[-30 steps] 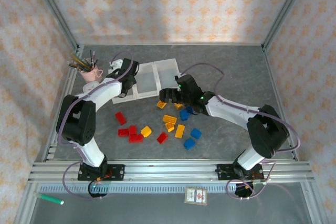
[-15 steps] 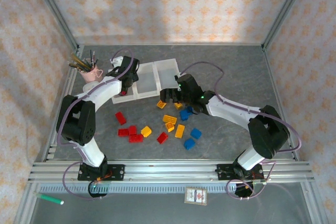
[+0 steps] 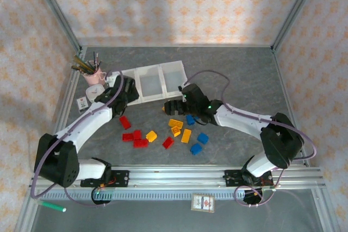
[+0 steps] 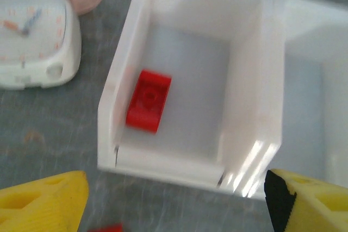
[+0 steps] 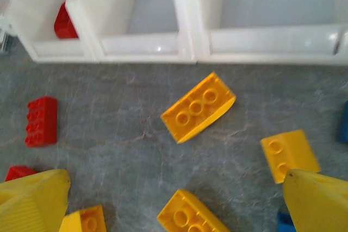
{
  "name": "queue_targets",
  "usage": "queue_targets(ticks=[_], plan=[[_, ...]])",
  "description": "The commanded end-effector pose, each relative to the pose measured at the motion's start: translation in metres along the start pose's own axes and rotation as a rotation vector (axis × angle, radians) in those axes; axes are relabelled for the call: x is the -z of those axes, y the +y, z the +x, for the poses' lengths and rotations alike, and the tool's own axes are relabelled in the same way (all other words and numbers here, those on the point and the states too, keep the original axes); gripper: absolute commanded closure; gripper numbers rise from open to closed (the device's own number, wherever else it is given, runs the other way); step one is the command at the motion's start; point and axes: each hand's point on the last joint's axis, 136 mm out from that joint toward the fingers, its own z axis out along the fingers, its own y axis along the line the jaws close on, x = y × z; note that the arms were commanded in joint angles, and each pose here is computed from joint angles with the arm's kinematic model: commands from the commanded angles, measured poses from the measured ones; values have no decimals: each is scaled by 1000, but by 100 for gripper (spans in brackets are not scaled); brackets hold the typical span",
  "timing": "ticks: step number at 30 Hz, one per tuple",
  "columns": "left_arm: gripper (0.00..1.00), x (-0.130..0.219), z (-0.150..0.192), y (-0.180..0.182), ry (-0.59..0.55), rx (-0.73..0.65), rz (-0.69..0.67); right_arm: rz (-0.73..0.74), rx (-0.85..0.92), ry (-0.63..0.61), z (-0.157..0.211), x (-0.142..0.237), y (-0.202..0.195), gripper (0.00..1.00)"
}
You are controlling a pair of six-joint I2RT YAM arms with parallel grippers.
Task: Sort the legos into containers by color
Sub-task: Pick up the lego from the middle-left of the table.
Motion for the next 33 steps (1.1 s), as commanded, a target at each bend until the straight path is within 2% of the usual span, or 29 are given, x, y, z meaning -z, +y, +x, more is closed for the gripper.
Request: queue_targets(ticks=[1,8,14,30,33], plan=[[12,4,40,24,75,14,-77,-37,34,18,13,-6,19,0],[10,0,85,49,144,6,-144,-62,65,62,38,-19,36,0],[12,-13,110,50,203,-1,-132,-42,70,66,44,-25,31,0],[42,-38,128,45,230,-17,-138,-8,89,61,45,-30,25,0],[51,-37,127,50,221,-18,-157,-3,90,60,44,-31,24,0]])
